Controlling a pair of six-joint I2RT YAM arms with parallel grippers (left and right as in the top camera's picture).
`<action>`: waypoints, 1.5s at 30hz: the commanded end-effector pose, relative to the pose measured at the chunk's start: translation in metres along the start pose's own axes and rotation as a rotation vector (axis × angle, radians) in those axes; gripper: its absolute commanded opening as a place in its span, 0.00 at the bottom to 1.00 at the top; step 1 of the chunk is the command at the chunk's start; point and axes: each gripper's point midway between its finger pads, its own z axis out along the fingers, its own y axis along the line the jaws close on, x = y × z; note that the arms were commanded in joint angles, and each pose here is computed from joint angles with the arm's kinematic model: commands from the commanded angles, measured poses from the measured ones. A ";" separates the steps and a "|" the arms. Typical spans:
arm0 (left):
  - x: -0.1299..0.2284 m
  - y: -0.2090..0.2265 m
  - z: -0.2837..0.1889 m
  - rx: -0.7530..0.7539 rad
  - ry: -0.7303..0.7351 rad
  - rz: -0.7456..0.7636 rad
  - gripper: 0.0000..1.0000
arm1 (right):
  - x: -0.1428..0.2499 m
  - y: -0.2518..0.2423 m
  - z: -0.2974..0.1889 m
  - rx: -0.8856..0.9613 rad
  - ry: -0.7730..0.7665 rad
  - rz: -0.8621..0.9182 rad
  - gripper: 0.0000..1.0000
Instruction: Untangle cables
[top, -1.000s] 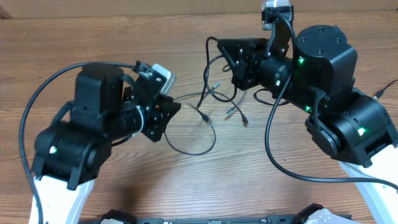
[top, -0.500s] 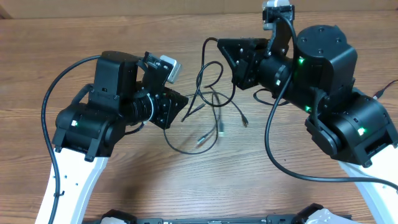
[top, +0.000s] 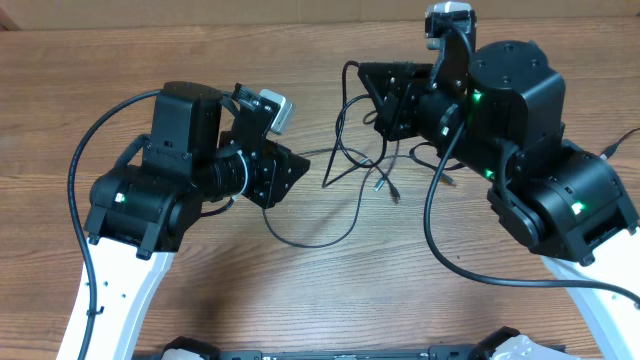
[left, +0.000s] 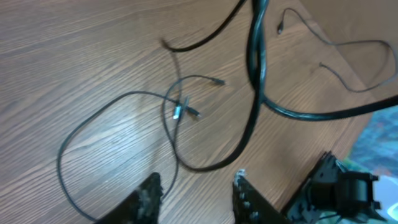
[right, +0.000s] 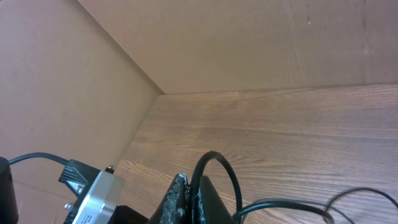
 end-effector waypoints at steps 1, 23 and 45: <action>0.000 -0.013 0.002 0.073 0.002 -0.028 0.41 | -0.008 0.001 -0.004 0.007 -0.024 0.012 0.04; -0.004 -0.019 0.001 0.108 0.006 -0.309 0.52 | 0.009 -0.006 0.026 0.010 0.055 0.018 0.04; 0.010 0.007 0.025 -0.061 0.050 -0.485 0.52 | 0.015 0.031 0.041 -0.141 0.088 0.099 0.04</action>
